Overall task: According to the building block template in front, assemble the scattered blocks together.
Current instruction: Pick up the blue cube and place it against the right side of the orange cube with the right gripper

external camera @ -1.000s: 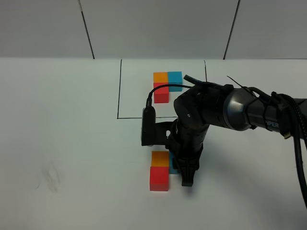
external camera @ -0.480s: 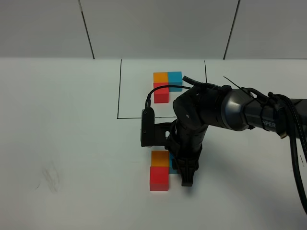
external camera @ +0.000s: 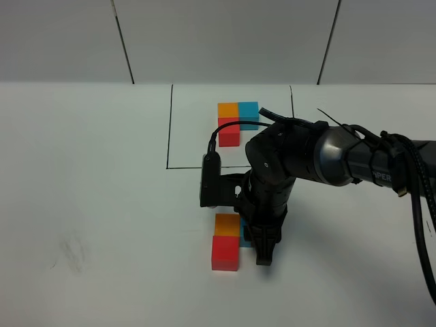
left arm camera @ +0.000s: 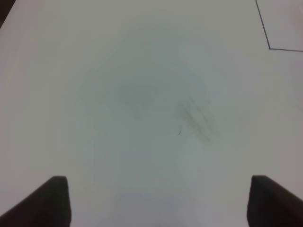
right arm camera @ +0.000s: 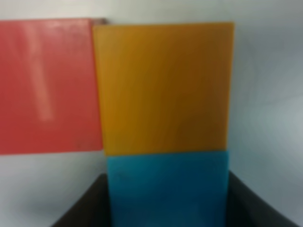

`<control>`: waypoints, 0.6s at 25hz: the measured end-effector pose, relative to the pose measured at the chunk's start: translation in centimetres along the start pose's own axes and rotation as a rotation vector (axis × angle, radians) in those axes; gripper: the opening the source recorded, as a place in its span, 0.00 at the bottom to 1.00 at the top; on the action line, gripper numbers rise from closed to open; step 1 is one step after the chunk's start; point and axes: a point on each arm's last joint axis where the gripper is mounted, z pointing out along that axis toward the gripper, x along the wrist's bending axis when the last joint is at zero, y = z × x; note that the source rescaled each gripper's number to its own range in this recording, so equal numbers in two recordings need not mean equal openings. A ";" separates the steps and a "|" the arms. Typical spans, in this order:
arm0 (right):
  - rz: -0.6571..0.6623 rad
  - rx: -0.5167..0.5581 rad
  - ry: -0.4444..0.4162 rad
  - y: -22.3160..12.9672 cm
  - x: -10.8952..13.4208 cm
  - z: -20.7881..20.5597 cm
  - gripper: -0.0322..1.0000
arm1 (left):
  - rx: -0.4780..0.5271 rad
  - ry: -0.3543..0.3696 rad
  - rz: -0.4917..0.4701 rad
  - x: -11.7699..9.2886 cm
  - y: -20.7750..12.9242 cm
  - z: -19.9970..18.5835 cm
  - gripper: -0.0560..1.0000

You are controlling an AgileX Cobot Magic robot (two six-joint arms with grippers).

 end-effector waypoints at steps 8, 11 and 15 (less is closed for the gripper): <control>0.070 0.025 -0.009 -0.4 0.0 -1.3 0.95 | 0.000 0.000 0.000 0.0 0.0 0.0 0.68; 0.094 0.065 -0.017 -1.0 0.2 -3.4 0.99 | 0.000 0.000 0.000 0.0 0.0 0.0 0.68; 0.226 0.090 -0.074 -3.2 -0.3 -7.9 1.00 | 0.000 0.000 0.000 0.0 0.0 0.0 0.68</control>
